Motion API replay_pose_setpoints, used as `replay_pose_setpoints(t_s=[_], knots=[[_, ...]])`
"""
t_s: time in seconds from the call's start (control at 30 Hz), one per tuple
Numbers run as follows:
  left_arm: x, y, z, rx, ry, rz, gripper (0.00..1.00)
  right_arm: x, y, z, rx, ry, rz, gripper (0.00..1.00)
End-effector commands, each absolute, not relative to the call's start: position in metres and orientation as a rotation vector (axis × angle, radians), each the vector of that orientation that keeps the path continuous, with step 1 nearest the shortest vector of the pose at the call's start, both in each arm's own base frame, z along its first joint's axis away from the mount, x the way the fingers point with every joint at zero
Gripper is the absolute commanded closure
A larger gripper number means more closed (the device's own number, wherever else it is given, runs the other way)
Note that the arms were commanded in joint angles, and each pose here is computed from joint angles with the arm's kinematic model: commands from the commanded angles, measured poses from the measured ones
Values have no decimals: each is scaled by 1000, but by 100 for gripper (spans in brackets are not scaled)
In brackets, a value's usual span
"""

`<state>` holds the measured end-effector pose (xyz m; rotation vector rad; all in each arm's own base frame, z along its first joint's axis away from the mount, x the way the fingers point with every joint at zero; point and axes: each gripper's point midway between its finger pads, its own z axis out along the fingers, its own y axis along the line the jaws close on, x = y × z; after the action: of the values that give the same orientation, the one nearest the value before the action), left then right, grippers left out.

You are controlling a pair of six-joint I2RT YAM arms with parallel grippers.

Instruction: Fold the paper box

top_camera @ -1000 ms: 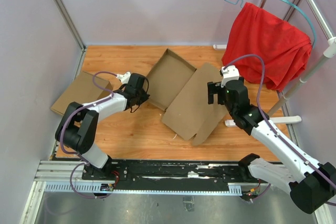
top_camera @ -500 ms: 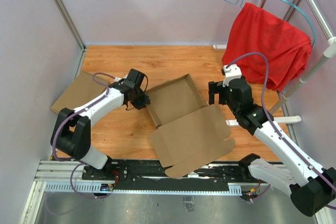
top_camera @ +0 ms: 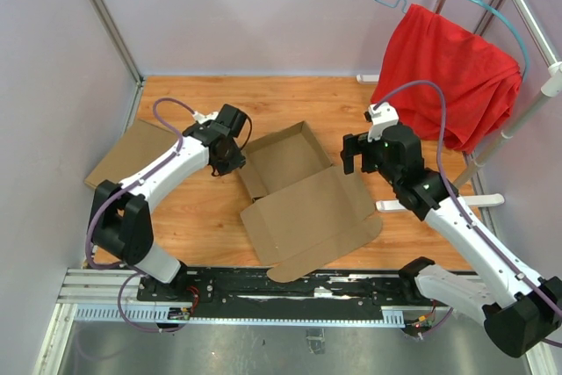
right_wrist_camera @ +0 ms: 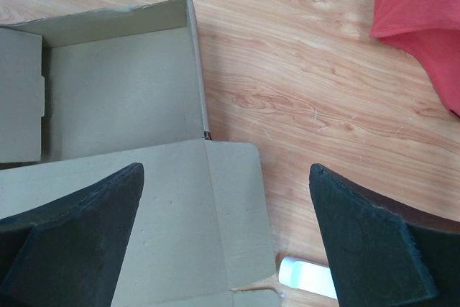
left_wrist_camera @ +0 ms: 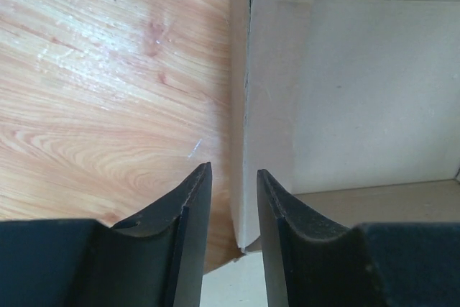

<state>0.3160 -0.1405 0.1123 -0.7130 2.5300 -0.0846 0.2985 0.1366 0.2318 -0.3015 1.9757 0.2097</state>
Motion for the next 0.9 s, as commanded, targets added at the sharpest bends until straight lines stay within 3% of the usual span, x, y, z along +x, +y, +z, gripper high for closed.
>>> replay_pose_setpoints(t_s=[0.0,0.17,0.23,0.27,0.3,0.37,0.57,0.87], knots=[[315,-132,130,-583,2479,-79,63,300,144,244,-329,1953,258,2],[355,-173,218,-190,2056,-470,59,296,169,247,-191,1924,527,2],[360,-187,252,-13,1852,-556,38,290,176,239,-201,1948,598,2],[362,-191,264,77,1777,-545,31,285,186,240,-284,1935,651,0],[368,-193,271,135,1740,-519,29,280,194,241,-340,1924,698,5],[392,-199,271,223,1780,-430,29,281,194,236,-332,1943,704,12],[450,-235,203,485,2025,-350,30,282,193,229,-338,1973,685,10],[460,-266,150,724,2004,-425,31,280,189,230,-359,1989,652,10]])
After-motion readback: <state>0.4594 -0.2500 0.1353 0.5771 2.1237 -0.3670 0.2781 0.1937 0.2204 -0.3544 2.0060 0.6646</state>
